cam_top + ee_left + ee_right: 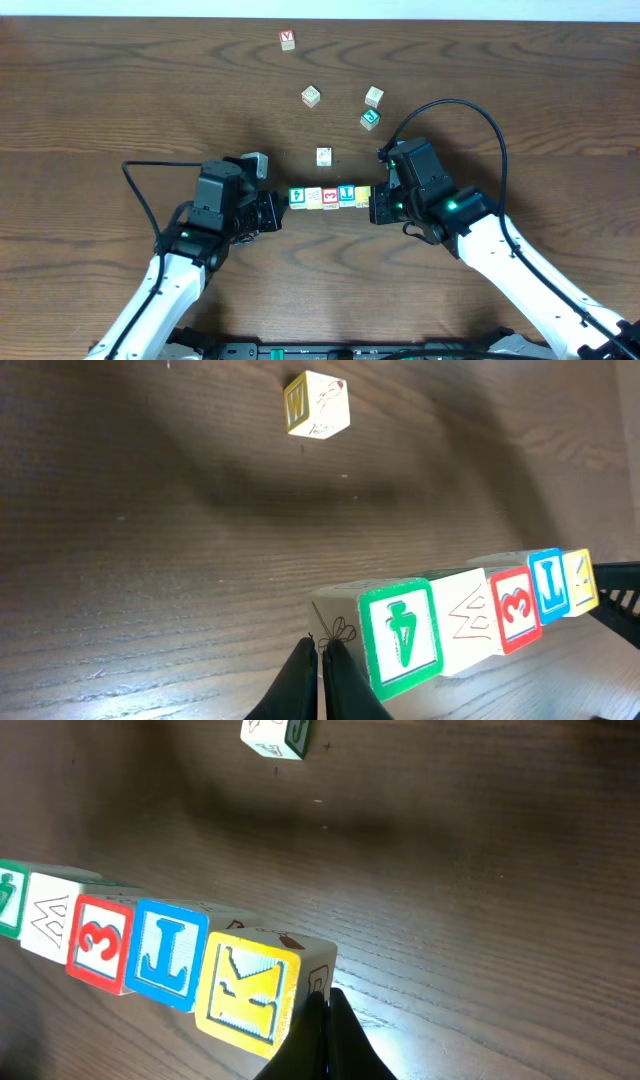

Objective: Lift 5 blocks

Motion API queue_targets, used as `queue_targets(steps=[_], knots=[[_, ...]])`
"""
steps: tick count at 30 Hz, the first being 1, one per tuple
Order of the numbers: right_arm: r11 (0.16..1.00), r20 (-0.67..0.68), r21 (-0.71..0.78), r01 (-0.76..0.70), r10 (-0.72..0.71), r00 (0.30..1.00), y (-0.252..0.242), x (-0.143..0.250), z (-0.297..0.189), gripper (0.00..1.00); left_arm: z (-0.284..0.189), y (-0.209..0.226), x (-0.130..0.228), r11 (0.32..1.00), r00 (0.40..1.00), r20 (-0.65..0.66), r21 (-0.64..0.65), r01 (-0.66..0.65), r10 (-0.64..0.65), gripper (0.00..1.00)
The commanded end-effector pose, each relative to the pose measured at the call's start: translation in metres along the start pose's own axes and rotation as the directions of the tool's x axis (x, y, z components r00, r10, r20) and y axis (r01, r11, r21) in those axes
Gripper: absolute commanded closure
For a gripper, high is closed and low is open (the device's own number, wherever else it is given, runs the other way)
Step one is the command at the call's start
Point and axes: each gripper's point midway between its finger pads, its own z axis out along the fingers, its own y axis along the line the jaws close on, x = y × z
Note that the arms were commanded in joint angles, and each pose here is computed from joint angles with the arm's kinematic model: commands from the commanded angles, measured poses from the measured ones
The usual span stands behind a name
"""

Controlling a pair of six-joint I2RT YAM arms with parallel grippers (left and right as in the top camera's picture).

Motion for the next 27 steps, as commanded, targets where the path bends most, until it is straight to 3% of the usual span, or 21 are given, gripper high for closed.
queue_targets(steps=[1, 27], knots=[[0.943, -0.053, -0.329, 0.051, -0.072, 0.996, 0.074, 0.004, -0.021, 0.99, -0.016, -0.071, 0.000, 0.956, 0.995, -0.060, 0.290, -0.055, 0.075, 0.93], [0.932, -0.025, -0.356, 0.063, -0.077, 0.997, 0.080, 0.001, -0.033, 0.99, -0.026, -0.080, -0.005, 0.949, 0.997, -0.026, 0.309, -0.066, 0.078, 0.93]])
